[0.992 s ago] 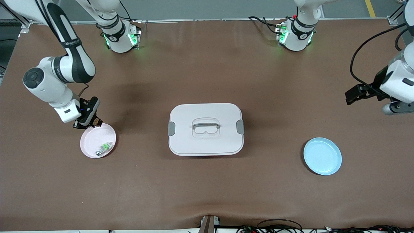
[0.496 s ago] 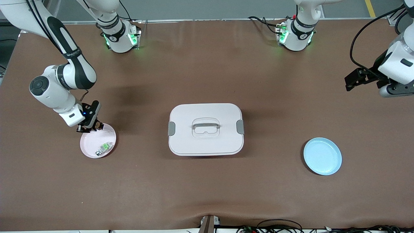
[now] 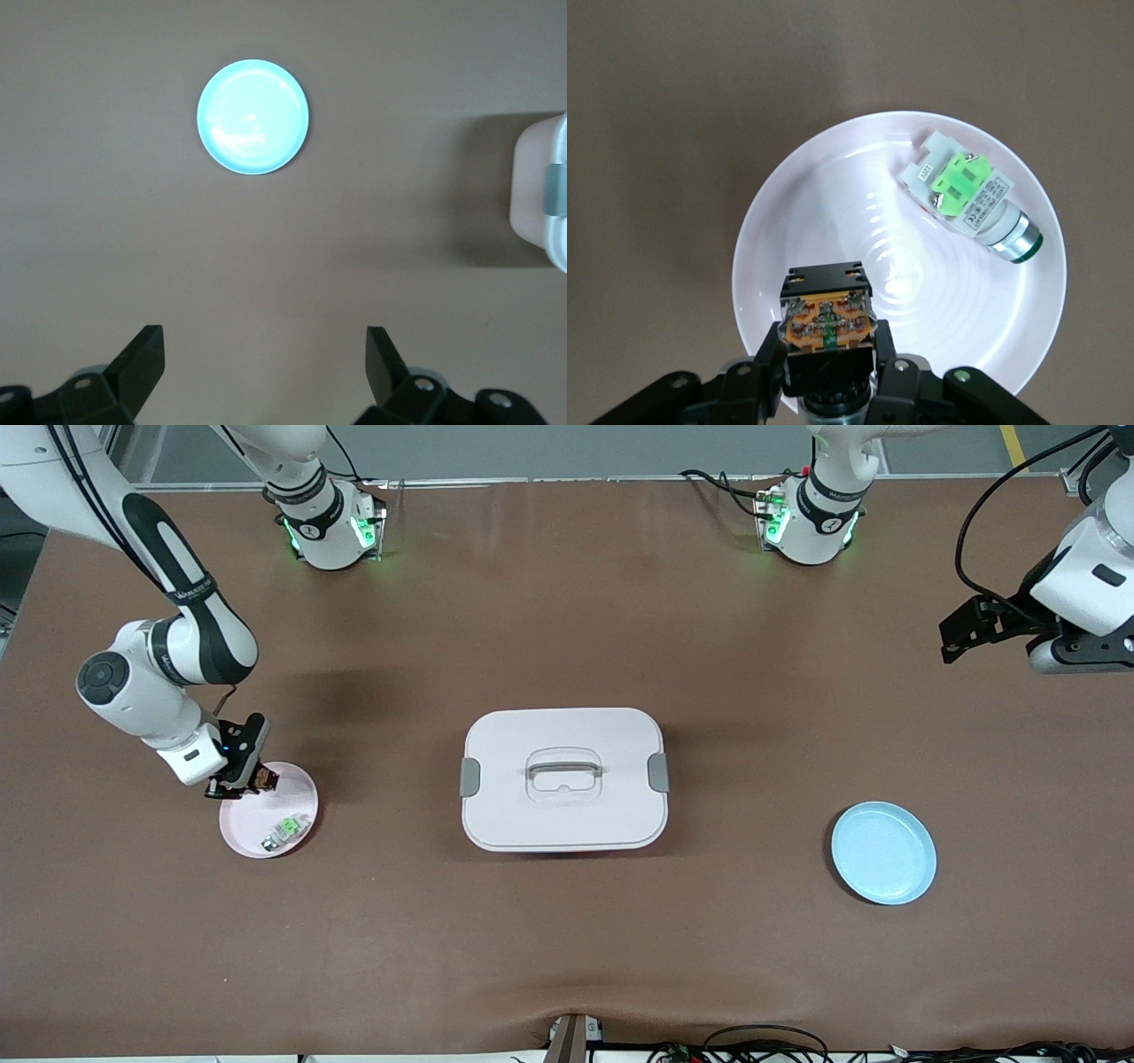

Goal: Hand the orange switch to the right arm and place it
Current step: 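Lower the orange switch onto the white plate with the right gripper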

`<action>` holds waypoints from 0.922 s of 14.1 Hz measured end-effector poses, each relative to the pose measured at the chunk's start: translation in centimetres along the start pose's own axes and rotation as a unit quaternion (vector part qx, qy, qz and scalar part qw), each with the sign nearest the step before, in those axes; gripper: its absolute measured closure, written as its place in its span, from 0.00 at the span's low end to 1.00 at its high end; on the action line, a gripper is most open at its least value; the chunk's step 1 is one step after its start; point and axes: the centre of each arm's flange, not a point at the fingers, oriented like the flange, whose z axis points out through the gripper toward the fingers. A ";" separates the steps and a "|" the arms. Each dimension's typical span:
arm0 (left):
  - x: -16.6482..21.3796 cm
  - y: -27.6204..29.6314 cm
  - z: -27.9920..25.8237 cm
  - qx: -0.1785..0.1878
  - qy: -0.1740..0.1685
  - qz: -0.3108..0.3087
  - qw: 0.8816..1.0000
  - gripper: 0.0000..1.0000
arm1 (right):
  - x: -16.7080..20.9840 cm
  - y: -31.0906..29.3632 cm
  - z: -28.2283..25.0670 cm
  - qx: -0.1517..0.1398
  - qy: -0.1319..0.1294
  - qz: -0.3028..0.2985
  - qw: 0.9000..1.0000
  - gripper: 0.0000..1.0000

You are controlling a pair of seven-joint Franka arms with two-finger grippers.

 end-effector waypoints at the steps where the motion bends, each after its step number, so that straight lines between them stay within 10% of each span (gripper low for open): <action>1: 0.0 0.0 0.0 -0.005 0.000 -0.001 1.000 0.00 | -0.1 0.3 0.4 0.000 -0.003 -0.004 1.000 0.58; 13: 0.1 -0.8 -0.1 -0.008 0.001 0.025 1.000 0.00 | 1.6 1.1 3.2 -0.003 -0.046 0.000 0.999 0.58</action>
